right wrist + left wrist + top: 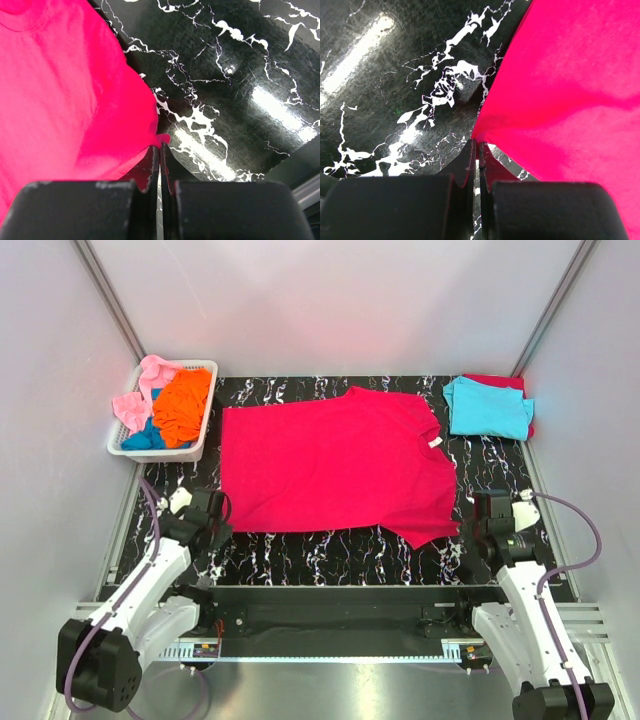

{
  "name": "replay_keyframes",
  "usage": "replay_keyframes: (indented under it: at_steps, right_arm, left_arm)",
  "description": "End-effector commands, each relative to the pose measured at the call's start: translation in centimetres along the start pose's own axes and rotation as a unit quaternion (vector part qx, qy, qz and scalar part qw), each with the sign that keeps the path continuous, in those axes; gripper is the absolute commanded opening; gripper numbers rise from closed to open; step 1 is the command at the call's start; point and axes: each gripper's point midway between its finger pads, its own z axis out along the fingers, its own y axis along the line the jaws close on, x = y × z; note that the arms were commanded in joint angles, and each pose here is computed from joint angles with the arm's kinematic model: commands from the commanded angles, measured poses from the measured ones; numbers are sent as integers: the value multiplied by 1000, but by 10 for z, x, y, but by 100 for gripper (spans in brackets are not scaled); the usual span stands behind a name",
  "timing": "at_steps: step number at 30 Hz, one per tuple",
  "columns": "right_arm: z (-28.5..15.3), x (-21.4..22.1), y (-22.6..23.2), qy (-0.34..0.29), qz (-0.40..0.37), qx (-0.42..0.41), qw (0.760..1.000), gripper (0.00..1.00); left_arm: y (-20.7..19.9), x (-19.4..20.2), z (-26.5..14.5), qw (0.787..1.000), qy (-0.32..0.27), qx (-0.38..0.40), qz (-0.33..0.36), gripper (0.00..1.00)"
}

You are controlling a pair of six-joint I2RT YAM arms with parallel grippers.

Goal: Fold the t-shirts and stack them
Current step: Flatten the tshirt out, then fold the tshirt

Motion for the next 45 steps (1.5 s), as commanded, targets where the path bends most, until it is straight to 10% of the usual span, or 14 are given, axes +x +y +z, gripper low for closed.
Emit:
replay_keyframes:
  at_steps: [1, 24, 28, 45]
  right_arm:
    - [-8, -8, 6, -12, 9, -11, 1000, 0]
    - [-14, -25, 32, -22, -12, -38, 999, 0]
    - [-14, -28, 33, -29, -13, -40, 999, 0]
    - [-5, -23, 33, -22, -21, -38, 999, 0]
  left_arm:
    - [-5, 1, 3, 1000, 4, 4, -4, 0]
    - [-26, 22, 8, 996, 46, 68, 48, 0]
    - [-14, 24, 8, 997, 43, 48, 43, 23]
    - [23, -1, -15, 999, -43, 19, -17, 31]
